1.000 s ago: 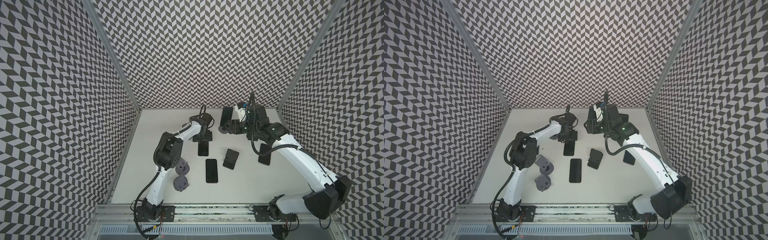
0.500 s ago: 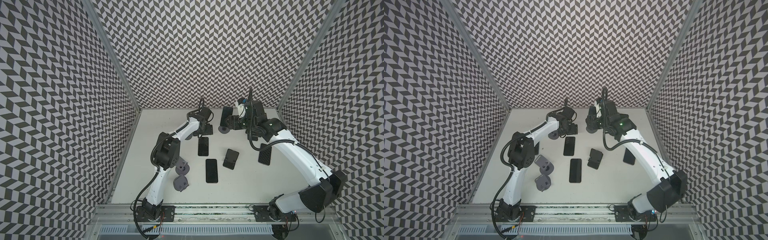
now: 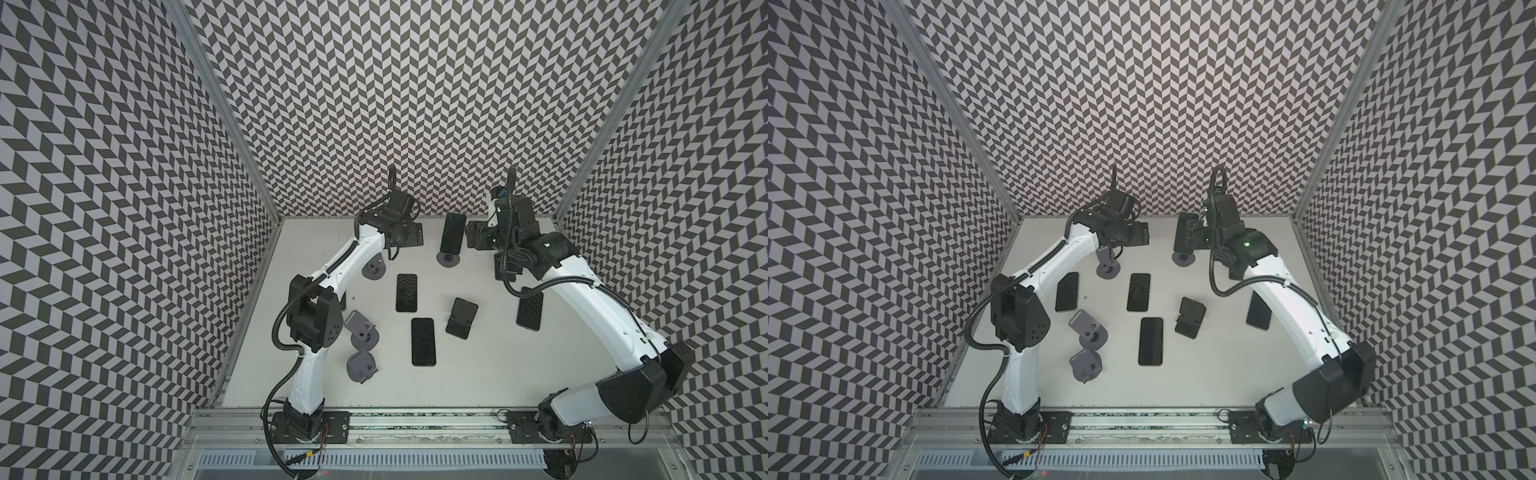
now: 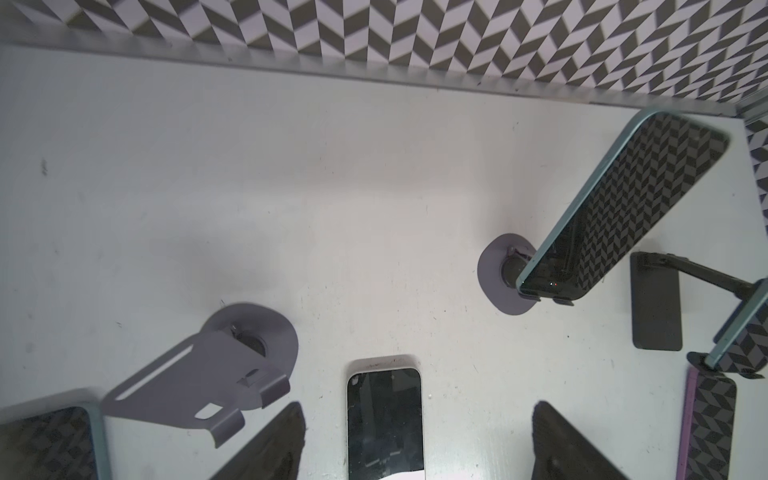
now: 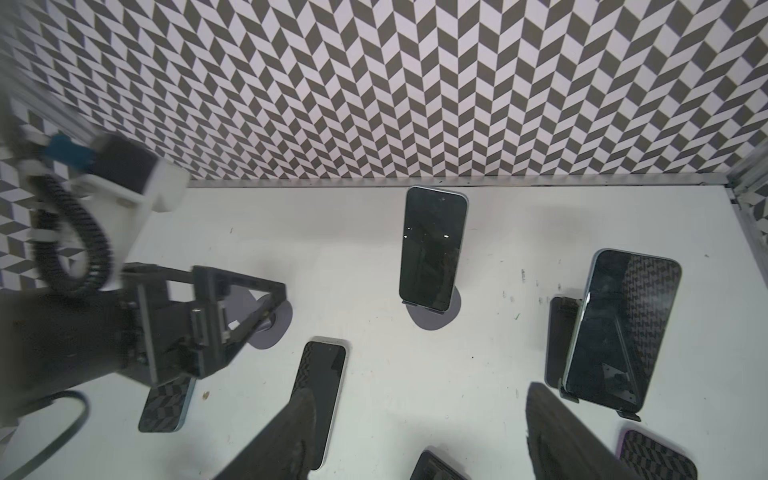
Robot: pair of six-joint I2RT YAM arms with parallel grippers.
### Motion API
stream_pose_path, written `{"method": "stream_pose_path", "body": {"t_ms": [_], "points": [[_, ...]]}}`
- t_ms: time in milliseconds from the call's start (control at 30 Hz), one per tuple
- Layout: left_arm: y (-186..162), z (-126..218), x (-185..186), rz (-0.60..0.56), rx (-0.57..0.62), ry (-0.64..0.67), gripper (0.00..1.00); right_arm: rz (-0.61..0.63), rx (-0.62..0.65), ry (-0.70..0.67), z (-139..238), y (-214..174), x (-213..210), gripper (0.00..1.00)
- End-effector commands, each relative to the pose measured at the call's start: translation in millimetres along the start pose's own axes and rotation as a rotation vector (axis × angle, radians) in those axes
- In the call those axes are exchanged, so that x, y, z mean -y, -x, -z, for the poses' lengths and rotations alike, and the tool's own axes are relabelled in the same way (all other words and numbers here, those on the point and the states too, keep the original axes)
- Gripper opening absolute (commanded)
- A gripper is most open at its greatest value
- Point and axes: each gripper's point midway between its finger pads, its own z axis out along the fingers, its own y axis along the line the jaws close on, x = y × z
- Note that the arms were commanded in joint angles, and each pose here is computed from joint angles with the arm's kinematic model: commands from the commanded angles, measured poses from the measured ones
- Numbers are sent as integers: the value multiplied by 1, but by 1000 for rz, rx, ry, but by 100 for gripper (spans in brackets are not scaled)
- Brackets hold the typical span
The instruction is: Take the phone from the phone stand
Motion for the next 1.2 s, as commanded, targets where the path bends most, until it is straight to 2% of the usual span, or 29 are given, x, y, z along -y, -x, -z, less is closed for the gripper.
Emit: {"method": "stream_pose_path", "body": {"t_ms": [0,200,300,600,733,833,1033,1167], "points": [[33,46,5,-49,168,-11,86,-30,84,-76,18,23,19,84],[44,100,11,-133,374,-64,86,-70,90,-145,25,23,45,92],[43,128,17,-186,483,-106,86,-78,108,-174,31,25,53,100],[12,202,36,-392,683,-307,85,-68,101,-263,29,15,72,100],[-7,223,41,-473,705,-394,86,-71,67,-229,19,6,70,100],[-22,227,43,-546,704,-425,86,-104,87,-235,17,6,83,100],[-39,236,50,-596,700,-508,88,-185,165,-215,19,8,112,98],[-49,239,56,-646,722,-554,89,-182,149,-272,14,5,134,98]]}}
